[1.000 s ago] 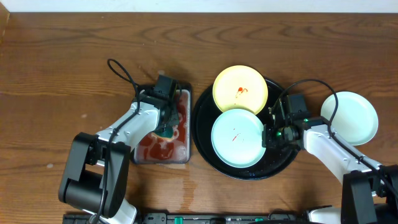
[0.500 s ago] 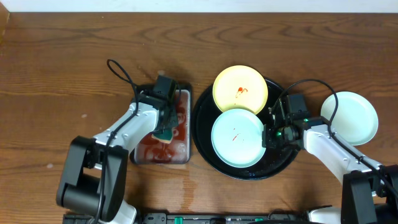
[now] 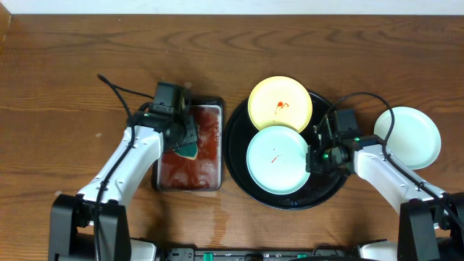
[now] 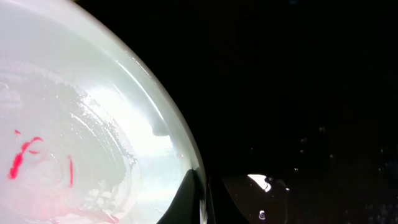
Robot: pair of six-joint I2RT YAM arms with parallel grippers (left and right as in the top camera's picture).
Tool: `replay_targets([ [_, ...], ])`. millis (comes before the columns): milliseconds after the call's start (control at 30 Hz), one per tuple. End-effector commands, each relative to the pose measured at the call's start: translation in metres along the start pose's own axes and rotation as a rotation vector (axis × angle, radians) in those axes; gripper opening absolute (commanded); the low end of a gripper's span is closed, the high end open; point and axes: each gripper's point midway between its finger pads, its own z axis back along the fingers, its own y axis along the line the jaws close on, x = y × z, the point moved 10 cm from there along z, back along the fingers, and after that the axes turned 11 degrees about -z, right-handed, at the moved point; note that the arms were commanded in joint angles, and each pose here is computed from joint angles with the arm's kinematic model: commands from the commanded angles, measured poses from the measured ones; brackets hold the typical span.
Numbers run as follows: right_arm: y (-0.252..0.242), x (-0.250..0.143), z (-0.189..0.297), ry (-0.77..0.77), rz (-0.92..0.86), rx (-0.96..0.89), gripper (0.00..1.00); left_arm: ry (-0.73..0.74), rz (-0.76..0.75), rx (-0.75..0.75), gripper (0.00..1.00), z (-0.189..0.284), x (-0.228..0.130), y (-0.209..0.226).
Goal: Clean dirty plates on tray and stack at the side
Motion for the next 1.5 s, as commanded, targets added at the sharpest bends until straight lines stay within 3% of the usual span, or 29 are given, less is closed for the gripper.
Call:
replay_targets([
  [0,-0.005,-0.005,-0.003,0.006,0.000,-0.079,0.01,0.016,0.001,-0.073,0.07,0.004,-0.004,0.000],
  [367,-0.008,-0.012,0.000,0.047,-0.011,-0.098,0.01,-0.006,-0.035,-0.080,0.07,0.011,-0.003,-0.001],
  [633,-0.003,-0.013,0.019,-0.014,0.005,-0.065,0.01,-0.049,-0.041,-0.087,0.07,0.032,-0.006,-0.002],
  [900,0.001,-0.012,0.037,-0.102,0.023,-0.044,0.01,-0.154,-0.055,-0.105,0.07,0.062,-0.007,-0.005],
  [1467,0.001,-0.011,0.037,-0.106,0.023,-0.048,0.01,-0.326,-0.076,-0.125,0.07,0.107,-0.012,-0.007],
])
